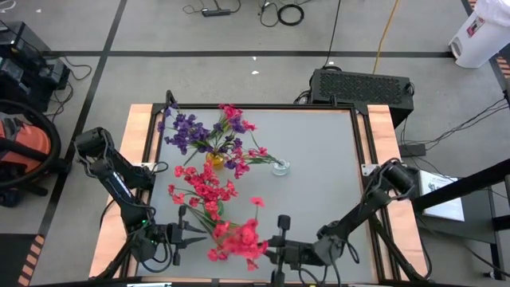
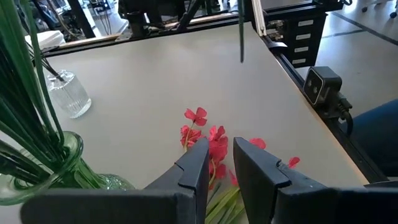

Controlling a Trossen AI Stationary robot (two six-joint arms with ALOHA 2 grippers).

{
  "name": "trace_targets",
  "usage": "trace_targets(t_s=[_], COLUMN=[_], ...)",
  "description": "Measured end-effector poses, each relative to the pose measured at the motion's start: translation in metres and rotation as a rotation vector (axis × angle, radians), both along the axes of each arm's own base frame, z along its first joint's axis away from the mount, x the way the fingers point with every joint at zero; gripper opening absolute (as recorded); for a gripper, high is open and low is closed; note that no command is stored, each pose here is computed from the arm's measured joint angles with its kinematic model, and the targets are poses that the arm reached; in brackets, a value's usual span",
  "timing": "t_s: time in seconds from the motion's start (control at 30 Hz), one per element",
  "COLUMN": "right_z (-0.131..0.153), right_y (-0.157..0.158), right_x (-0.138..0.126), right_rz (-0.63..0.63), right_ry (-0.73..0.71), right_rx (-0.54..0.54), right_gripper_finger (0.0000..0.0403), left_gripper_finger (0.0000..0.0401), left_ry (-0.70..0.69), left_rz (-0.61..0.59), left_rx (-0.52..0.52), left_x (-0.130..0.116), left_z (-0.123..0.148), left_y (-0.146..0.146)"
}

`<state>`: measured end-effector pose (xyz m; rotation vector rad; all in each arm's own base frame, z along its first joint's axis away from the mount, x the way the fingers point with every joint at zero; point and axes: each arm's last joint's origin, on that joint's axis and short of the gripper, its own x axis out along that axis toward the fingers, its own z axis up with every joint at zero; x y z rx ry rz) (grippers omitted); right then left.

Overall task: Sort flowers into vase by color
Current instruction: Put the orange flowers into the green vase

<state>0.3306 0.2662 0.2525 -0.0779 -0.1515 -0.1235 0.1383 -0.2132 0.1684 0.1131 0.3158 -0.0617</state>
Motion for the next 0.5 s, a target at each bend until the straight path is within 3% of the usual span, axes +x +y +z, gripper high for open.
trace_targets(t_s=[0.23,0.5], right_z=[0.002,0.006], right_y=[-0.023,-0.055], right_x=[0.022,0.043], right_rz=[0.088,0.183], right_ry=[-0.032,-0.1], right_rx=[-0.142,-0.166], right_gripper_finger=[0.0,0.0], left_gripper_finger=[0.0082,0.0082], left_ry=[0.008,-0.004], left_rz=[-0.014,0.006], left_rx=[-0.005,0.001], left_x=[0.0,0.0], left_z=[0.0,0.0], left_y=[0.0,0.0])
